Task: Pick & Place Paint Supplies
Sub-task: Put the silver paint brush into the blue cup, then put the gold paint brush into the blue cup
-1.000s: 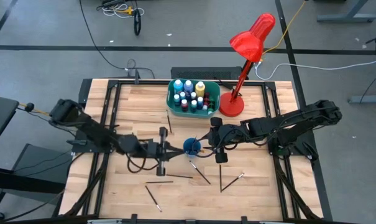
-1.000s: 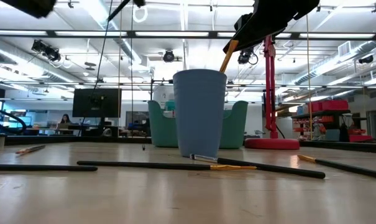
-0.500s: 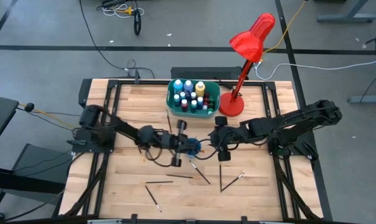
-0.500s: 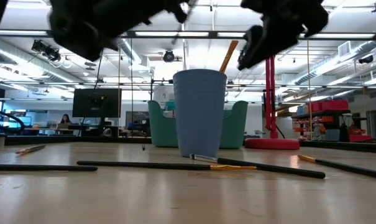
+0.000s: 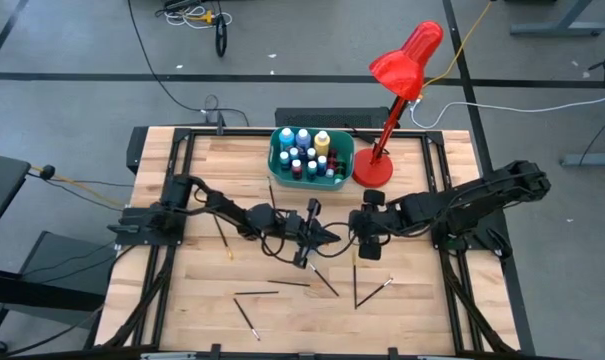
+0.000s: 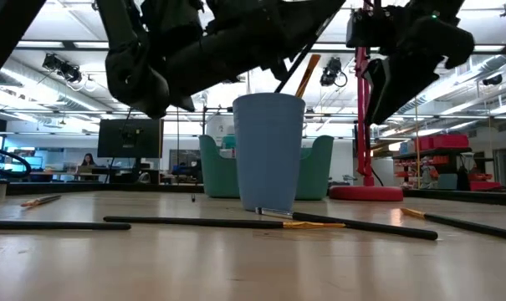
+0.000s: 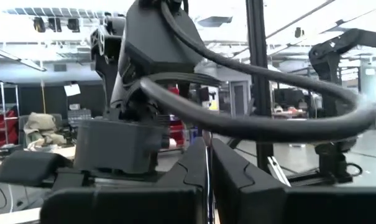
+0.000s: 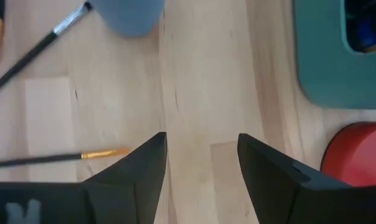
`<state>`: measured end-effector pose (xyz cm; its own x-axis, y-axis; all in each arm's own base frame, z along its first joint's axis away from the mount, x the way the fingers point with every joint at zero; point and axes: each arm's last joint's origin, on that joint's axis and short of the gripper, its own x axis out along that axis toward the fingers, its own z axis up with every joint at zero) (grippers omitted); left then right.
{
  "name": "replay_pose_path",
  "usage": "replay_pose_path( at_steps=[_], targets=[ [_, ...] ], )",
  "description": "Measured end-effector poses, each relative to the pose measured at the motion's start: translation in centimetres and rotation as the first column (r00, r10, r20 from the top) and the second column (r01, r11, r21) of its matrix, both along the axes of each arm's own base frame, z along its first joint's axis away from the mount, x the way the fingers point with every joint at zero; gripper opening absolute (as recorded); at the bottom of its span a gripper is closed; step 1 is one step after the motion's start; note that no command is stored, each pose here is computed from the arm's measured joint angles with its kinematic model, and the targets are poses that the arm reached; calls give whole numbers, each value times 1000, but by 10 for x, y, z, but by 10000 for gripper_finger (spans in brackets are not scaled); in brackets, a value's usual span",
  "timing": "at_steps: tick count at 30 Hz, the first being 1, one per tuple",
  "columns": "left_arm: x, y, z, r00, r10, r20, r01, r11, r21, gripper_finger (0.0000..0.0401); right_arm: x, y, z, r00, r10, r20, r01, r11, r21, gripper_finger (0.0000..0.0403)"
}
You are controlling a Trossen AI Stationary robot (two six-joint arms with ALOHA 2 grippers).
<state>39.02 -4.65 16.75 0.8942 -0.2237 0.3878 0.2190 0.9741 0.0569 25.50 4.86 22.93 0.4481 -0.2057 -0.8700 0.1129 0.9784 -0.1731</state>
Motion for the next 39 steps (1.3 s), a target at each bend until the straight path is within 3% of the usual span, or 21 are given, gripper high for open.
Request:
replay_pose_path(
  at_steps=[8, 22, 31, 39],
  targets=[
    [-2, -1, -8, 997, -53, -63, 53, 999, 3, 38, -5, 1, 3, 999, 15, 48, -16, 1000, 8, 201],
    [-1, 1, -9, 997, 27, -67, -27, 1000, 1, 47, -5, 2, 3, 998, 19, 55, -20, 1000, 16, 201],
    [1, 2, -14, 987, 70, -142, -74, 997, -29, 47, -5, 2, 4, 998, 39, 54, -40, 999, 4, 201],
    [-8, 3, 32, 998, 45, -34, -46, 999, -25, 47, -2, 2, 5, 995, 70, 77, -69, 998, -7, 201]
  ],
)
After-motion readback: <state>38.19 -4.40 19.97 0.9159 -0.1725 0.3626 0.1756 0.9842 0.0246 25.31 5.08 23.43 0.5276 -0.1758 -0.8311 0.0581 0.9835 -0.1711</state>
